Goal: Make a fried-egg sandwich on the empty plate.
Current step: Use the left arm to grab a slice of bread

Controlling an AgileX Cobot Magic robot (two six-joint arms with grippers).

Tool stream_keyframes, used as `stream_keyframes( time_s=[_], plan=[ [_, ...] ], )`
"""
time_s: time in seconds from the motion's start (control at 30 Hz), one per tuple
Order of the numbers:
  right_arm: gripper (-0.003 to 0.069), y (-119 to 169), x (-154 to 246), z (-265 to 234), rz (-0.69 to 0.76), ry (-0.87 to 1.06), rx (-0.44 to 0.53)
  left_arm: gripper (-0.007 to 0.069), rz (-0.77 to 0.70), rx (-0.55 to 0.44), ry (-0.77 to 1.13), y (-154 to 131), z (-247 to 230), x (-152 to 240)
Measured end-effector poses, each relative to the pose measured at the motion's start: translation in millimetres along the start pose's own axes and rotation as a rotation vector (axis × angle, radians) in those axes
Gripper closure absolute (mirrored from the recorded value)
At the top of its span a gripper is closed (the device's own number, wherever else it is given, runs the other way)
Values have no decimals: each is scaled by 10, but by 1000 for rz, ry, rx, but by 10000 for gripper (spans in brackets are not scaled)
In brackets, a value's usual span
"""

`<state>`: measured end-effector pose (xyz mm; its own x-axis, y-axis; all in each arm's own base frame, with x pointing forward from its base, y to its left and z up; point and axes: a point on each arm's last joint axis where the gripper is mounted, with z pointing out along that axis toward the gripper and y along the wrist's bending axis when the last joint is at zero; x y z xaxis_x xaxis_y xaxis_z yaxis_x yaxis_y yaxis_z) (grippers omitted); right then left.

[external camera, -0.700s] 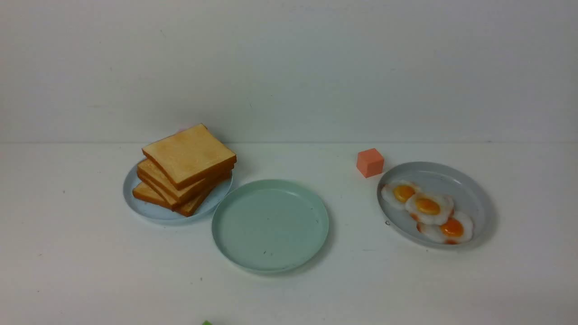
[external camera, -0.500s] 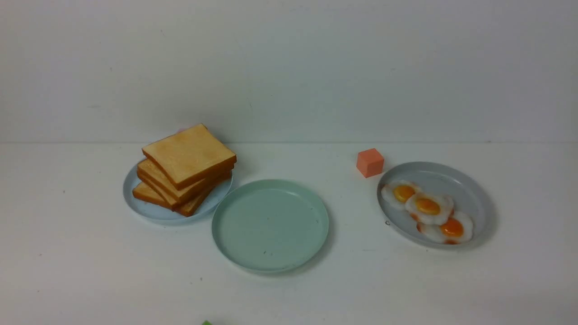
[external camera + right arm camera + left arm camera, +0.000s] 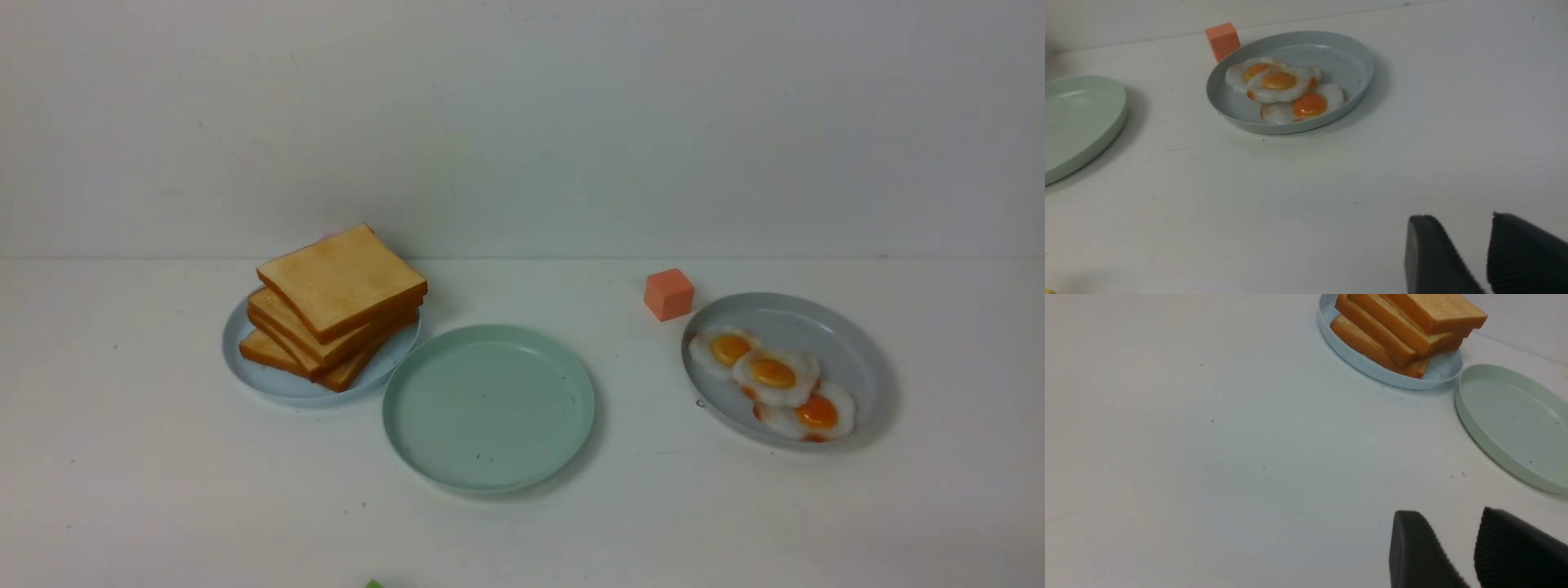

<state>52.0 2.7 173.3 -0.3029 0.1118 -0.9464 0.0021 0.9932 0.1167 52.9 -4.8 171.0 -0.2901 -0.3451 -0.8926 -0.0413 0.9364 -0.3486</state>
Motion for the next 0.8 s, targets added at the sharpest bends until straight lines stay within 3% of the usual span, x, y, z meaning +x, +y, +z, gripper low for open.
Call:
stream_keyframes(
  time_s=[0.03, 0.23, 0.37, 0.5, 0.63, 0.8],
  plan=[
    [421, 0, 0, 0, 0, 0, 0, 387, -9, 5, -10, -4, 0, -9],
    [421, 0, 0, 0, 0, 0, 0, 387, -534, 153, -158, -94, -21, -172],
    [421, 0, 0, 0, 0, 0, 0, 421, -623, 184, -176, -119, -44, -228],
    [421, 0, 0, 0, 0, 0, 0, 518, -516, 191, -136, -256, -129, -474],
    [421, 0, 0, 0, 0, 0, 0, 638, -206, 155, 11, -498, -100, -942],
    [421, 0, 0, 0, 0, 0, 0, 638, 56, 170, 318, -716, 154, -1222]
  ],
)
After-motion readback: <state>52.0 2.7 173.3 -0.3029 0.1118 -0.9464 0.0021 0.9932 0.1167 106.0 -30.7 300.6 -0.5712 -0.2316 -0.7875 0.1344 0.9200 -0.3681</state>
